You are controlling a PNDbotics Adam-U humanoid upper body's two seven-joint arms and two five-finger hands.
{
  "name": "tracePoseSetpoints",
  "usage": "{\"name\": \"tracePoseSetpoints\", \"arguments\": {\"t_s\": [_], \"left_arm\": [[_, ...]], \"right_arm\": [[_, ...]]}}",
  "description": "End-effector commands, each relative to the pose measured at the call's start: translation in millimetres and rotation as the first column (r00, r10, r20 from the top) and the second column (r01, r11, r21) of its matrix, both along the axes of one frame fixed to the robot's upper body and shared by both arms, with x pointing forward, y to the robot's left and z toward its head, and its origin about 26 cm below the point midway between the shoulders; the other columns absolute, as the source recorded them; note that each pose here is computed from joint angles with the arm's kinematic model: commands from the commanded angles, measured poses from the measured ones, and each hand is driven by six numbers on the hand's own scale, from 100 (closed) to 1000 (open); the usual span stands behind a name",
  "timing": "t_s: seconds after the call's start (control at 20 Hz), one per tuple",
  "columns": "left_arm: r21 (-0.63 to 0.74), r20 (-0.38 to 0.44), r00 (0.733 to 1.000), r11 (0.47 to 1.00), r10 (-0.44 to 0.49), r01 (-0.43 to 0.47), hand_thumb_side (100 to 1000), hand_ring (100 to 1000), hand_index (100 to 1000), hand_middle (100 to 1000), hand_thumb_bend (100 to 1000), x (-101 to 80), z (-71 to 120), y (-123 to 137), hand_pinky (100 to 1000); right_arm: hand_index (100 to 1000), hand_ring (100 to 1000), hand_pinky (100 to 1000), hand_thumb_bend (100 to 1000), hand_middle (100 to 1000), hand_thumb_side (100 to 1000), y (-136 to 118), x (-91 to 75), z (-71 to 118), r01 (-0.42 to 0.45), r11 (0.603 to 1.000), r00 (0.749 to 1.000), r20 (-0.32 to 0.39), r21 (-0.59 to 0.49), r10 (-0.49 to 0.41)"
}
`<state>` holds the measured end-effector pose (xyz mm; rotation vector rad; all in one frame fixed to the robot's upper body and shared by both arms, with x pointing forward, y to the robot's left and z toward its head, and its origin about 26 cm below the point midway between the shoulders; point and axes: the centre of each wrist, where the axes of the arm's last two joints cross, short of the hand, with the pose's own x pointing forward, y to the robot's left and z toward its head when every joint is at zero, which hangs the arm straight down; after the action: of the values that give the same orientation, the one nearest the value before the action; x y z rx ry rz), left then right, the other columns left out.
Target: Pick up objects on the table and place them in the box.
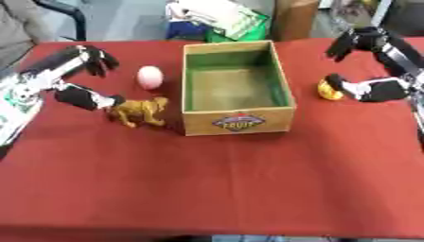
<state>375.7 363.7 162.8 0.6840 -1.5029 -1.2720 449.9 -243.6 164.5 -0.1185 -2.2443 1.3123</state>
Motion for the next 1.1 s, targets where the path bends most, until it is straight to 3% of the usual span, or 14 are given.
{"name": "tracePoseSetpoints", "arguments": {"t_s": [0.05, 0.75, 1.1], "left_arm": [[0.025, 0.016, 1.0, 1.0, -0.003, 0.003, 275, 641, 786, 663, 510, 2.5, 9.2, 3.3, 676], [0.047, -0.012, 1.0, 0.999, -0.008, 0.009, 280, 645, 790, 665, 525, 12.1, -0.6, -0.3, 679], [0.082, -0.025, 1.0, 0.996, -0.018, 0.02, 284, 652, 794, 671, 541, 29.3, -21.6, -9.5, 685]], "right_arm": [[660, 664, 576, 358, 612, 442, 0.0, 1.6, 12.2, -0.007, 1.0, 0.999, 0.032, -0.008, 0.007], [660, 663, 576, 359, 611, 443, 2.5, 1.6, 10.5, -0.014, 1.0, 0.999, 0.029, -0.008, 0.015], [659, 663, 576, 359, 611, 443, 5.0, 1.4, 8.2, -0.023, 1.0, 0.999, 0.023, -0.011, 0.023]]}}
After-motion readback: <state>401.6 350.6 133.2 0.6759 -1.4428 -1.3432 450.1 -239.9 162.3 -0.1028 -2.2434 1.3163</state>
